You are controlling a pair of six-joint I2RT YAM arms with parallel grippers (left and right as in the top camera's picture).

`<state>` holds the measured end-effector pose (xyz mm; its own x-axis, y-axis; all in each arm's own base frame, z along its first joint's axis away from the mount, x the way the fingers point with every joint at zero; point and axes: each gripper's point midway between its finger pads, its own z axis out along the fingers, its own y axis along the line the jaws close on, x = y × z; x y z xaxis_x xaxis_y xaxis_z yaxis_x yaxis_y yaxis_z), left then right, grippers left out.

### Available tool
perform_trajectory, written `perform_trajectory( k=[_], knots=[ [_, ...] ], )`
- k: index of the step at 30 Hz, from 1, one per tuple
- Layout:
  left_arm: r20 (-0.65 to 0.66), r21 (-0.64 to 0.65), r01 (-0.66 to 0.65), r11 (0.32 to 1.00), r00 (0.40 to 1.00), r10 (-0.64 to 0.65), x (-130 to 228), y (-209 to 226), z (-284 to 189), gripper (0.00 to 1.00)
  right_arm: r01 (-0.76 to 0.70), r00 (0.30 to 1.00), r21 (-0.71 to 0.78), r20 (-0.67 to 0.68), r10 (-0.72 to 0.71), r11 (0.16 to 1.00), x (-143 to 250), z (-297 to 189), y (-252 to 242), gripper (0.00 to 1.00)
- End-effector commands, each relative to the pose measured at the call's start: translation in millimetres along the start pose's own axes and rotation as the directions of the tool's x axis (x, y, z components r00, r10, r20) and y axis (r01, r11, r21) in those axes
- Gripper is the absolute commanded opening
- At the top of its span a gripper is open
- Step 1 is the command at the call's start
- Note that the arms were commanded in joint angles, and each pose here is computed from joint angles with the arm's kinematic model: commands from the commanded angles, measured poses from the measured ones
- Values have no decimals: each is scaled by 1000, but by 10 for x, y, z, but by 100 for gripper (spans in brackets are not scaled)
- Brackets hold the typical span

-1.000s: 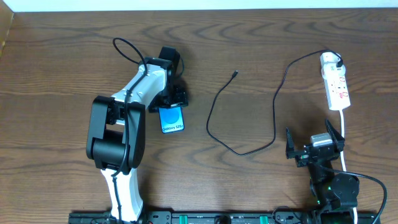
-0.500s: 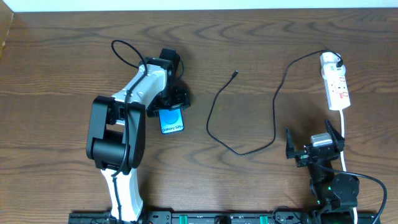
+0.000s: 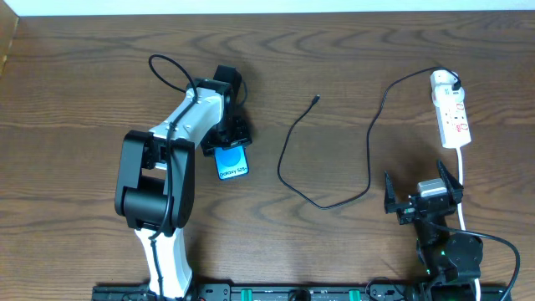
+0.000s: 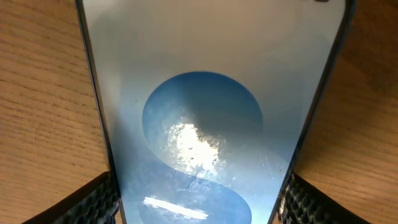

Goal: Plug charger to phone and switch on socket

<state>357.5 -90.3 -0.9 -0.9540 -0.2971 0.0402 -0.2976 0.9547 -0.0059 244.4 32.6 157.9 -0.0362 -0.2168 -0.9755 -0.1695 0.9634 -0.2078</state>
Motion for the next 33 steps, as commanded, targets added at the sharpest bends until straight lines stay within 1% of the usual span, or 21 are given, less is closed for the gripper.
perform_trajectory(
  k=[1, 6, 12, 17, 20, 25, 27, 29, 33],
  knots=[
    [10, -6, 3, 1000, 1000, -3, -10, 48, -16, 70, -9, 1000, -12, 3, 9, 1000, -3, -2, 27, 99],
    [41, 12, -6, 1000, 999, 6, -100, -10, -201, 67, -9, 1000, -12, 3, 9, 1000, -3, -2, 27, 99],
    [110, 57, -14, 998, 994, 8, -191, -86, -663, 68, -9, 1000, -12, 3, 9, 1000, -3, -2, 27, 99],
    [130, 156, -19, 988, 992, -2, -140, -189, -934, 68, -9, 1000, -12, 3, 9, 1000, -3, -2, 27, 99],
    [120, 218, 9, 976, 992, -36, -124, -249, -1022, 67, -9, 1000, -12, 3, 9, 1000, -3, -2, 27, 99],
    [50, 331, 85, 940, 993, -107, -114, -339, -1078, 68, -9, 1000, -12, 3, 9, 1000, -3, -2, 27, 99],
    [36, 383, 95, 919, 992, -118, -145, -384, -1116, 68, -9, 1000, -12, 3, 9, 1000, -3, -2, 27, 99],
    [25, 436, 103, 894, 992, -126, -187, -426, -1162, 67, -9, 1000, -12, 3, 9, 1000, -3, -2, 27, 99],
    [-12, 520, 164, 838, 983, -185, -287, -461, -1253, 68, -9, 1000, -12, 3, 9, 1000, -3, -2, 27, 99]
  ],
)
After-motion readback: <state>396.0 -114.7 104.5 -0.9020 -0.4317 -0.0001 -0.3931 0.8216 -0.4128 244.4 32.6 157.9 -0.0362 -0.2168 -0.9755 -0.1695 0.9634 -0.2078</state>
